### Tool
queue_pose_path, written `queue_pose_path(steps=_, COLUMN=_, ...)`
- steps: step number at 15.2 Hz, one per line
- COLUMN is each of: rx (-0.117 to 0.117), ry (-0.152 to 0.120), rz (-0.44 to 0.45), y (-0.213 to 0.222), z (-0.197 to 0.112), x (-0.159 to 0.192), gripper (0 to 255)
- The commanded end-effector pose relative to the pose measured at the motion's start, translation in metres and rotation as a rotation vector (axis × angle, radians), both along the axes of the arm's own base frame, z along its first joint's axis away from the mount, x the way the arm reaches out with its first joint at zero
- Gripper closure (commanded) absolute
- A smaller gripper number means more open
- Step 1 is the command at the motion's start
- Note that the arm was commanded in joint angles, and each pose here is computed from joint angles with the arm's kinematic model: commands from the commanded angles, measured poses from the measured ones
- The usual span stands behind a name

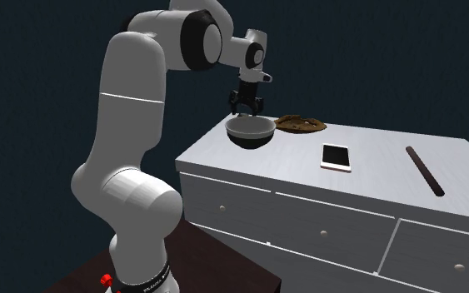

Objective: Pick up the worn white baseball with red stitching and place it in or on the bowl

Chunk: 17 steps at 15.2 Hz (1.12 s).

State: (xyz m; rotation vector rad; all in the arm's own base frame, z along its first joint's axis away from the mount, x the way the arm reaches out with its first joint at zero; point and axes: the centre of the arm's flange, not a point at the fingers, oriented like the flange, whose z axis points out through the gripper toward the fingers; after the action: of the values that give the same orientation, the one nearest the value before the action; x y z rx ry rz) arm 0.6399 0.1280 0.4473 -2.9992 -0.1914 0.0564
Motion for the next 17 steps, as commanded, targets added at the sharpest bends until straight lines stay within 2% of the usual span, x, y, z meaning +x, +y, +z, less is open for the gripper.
queue_pose_path(steps=1, rx=0.0, ry=0.0, rz=0.0, y=0.0003, z=-0.0064, x=-0.0009, gripper=0)
queue_pose_path(steps=8, rx=0.0, ry=0.0, rz=0.0, y=0.0003, z=-0.0064, x=-0.0008, gripper=0)
queue_pose_path(steps=9, rx=0.0, ry=0.0, rz=0.0, y=0.0003, z=-0.0064, x=-0.0008, gripper=255)
queue_pose_path(steps=17, rx=0.0, ry=0.0, rz=0.0, y=0.0002, z=-0.0064, x=-0.0006, gripper=255)
